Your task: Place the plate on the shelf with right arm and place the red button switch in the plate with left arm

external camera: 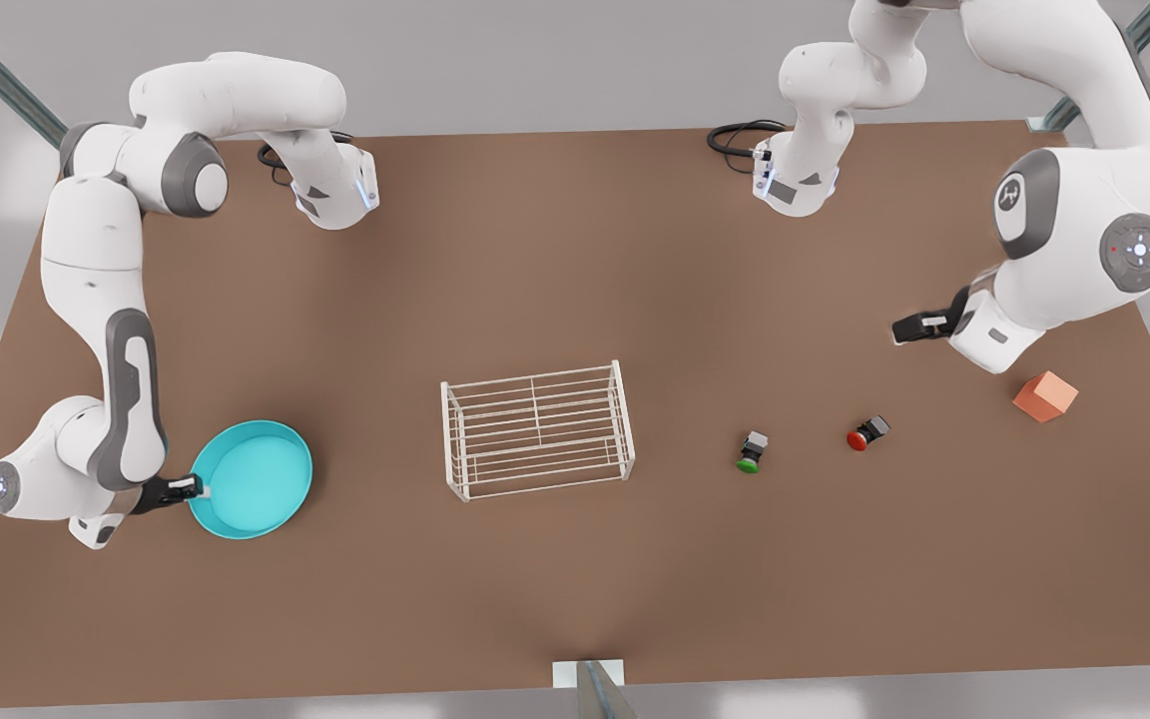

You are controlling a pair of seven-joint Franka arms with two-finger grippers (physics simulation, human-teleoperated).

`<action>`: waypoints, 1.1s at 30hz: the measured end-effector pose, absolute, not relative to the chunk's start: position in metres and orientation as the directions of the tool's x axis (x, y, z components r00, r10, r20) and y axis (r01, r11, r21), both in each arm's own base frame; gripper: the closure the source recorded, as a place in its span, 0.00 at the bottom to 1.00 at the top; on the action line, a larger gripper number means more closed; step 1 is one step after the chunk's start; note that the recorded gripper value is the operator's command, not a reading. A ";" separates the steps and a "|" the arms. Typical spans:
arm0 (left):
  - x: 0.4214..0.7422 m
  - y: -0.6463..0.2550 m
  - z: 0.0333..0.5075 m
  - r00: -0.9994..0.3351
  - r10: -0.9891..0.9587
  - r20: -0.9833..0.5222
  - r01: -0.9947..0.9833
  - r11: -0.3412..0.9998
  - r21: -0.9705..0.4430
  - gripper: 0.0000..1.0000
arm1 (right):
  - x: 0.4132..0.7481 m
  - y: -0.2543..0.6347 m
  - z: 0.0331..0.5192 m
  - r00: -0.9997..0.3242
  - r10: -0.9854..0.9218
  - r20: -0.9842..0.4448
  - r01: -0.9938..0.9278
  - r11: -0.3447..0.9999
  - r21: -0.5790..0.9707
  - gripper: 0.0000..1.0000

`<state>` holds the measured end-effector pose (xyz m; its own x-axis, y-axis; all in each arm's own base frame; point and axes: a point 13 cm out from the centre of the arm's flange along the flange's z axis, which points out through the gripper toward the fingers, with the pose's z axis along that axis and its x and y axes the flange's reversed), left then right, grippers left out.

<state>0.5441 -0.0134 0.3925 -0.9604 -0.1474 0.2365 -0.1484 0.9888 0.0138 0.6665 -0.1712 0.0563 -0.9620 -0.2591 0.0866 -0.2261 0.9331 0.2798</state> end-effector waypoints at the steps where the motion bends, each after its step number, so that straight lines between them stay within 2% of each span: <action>1: 0.529 0.008 0.367 -0.941 -0.206 0.269 -0.208 0.978 0.023 0.02 | 0.667 -0.170 0.060 -0.962 -0.261 0.086 -0.227 0.932 0.282 0.69; 2: 0.514 0.031 0.340 -0.913 -0.282 0.294 -0.286 0.958 0.030 0.02 | 0.667 -0.169 0.064 -0.961 -0.262 0.083 -0.229 0.931 0.284 0.69; 4: 0.508 0.065 0.296 -0.839 -0.451 0.305 -0.450 0.890 0.078 0.00 | 0.669 -0.168 0.073 -0.961 -0.264 0.079 -0.232 0.929 0.287 0.69; 6: 0.512 0.035 0.255 -0.791 -0.542 0.284 -0.527 0.839 0.133 0.00 | 0.671 -0.165 0.086 -0.961 -0.269 0.071 -0.238 0.927 0.289 0.69; 9: 0.463 -0.004 0.184 -0.710 -0.658 0.249 -0.627 0.753 0.202 0.00 | 0.672 -0.161 0.098 -0.959 -0.277 0.066 -0.246 0.923 0.296 0.74; 14: 0.473 0.018 0.153 -0.489 -0.865 0.113 -0.845 0.502 0.182 0.00 | 0.669 -0.156 0.104 -0.955 -0.287 0.071 -0.252 0.917 0.310 0.81; 18: 0.476 0.011 0.116 -0.296 -0.952 0.081 -0.941 0.305 0.149 0.00 | 0.668 -0.150 0.113 -0.953 -0.294 0.071 -0.257 0.910 0.325 0.81; 19: 0.488 0.008 0.110 -0.253 -0.965 0.069 -0.958 0.260 0.123 0.00 | 0.668 -0.149 0.117 -0.953 -0.296 0.071 -0.258 0.908 0.331 0.81; 23: 0.526 0.009 0.094 -0.082 -0.996 0.043 -0.996 0.084 0.043 0.00 | 0.663 -0.137 0.132 -0.950 -0.302 0.076 -0.254 0.893 0.372 0.81; 28: 0.539 0.011 0.088 0.080 -0.996 0.039 -0.997 -0.080 0.000 0.00 | 0.659 -0.096 0.154 -0.941 -0.330 0.077 -0.263 0.852 0.452 0.81; 33: 0.546 0.009 0.089 0.185 -0.982 0.042 -0.982 -0.186 -0.024 0.00 | 0.657 -0.059 0.179 -0.928 -0.366 0.070 -0.282 0.812 0.510 0.81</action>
